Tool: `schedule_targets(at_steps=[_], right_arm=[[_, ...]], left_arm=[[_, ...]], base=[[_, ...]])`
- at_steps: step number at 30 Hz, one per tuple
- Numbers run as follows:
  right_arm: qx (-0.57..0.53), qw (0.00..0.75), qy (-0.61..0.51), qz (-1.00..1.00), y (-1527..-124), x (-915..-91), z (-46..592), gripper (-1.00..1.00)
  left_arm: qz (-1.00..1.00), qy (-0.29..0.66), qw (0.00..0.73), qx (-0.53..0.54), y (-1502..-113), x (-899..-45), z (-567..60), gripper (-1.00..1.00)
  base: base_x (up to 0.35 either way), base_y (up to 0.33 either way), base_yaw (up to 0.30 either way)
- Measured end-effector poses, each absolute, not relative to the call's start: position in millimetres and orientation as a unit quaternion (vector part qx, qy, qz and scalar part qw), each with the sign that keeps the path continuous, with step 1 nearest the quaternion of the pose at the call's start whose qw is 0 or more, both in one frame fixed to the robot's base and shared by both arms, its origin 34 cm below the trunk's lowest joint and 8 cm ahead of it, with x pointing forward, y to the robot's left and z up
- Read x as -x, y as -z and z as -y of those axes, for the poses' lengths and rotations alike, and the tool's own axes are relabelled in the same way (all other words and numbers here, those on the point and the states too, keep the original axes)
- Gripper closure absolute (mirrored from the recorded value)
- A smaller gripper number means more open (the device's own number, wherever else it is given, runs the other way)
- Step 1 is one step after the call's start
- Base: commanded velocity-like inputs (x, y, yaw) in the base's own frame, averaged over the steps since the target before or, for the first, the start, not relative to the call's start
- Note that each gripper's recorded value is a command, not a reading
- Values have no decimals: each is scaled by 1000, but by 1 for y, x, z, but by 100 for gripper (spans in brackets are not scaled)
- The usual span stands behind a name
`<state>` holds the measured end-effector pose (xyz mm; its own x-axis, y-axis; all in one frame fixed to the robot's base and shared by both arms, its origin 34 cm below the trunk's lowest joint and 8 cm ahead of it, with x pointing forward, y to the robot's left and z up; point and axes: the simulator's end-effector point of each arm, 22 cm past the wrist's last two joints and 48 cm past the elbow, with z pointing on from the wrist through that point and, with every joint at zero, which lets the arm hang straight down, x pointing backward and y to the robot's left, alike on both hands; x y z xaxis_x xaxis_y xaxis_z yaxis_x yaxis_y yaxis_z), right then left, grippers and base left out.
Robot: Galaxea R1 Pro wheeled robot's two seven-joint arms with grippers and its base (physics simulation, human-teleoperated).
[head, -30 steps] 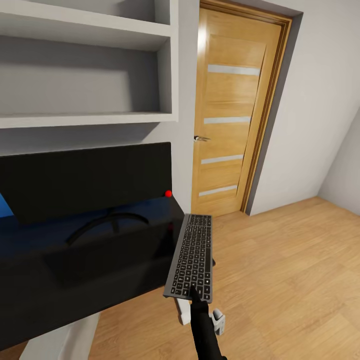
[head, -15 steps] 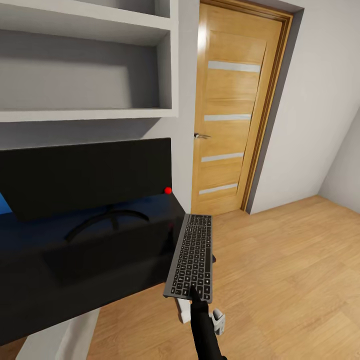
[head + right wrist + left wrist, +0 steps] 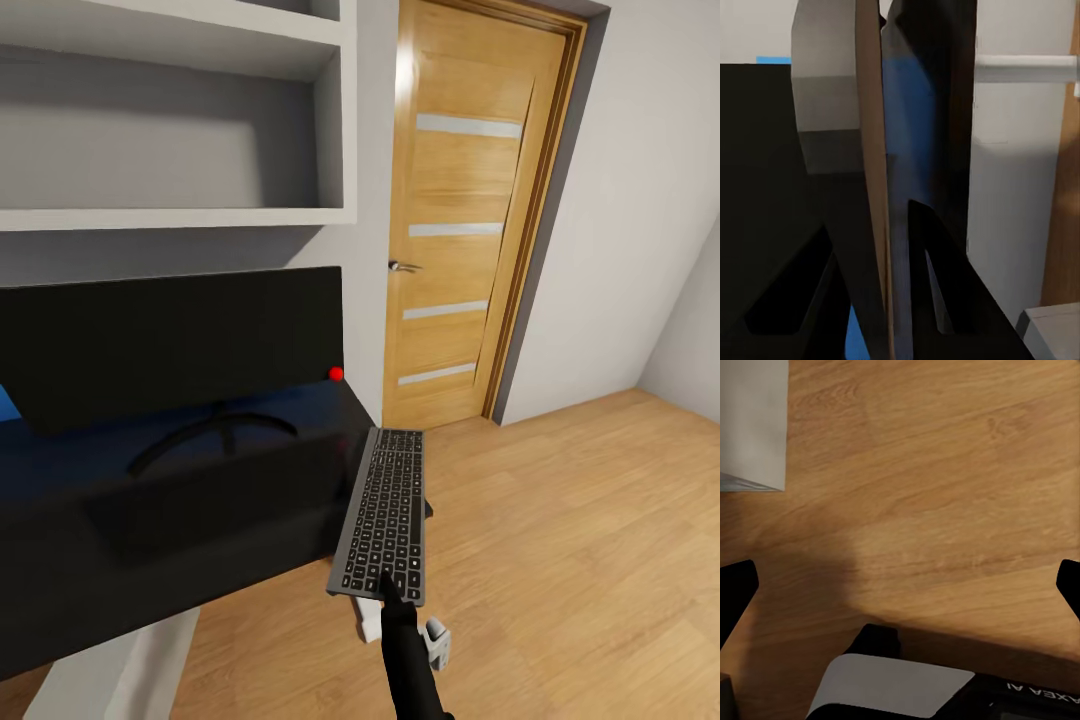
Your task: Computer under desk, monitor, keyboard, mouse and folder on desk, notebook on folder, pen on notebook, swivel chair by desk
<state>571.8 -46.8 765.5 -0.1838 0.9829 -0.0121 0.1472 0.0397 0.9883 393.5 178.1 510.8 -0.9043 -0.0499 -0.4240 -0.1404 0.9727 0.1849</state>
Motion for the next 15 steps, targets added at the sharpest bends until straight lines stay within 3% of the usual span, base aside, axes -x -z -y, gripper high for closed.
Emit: schedule_targets(at_steps=[15], right_arm=[[-482, 420, -498, -586, -766, -572, 46, 100]], left_arm=[[-964, -103, 238, 65, -515, -403, -179, -100]], base=[[2, 0, 0]])
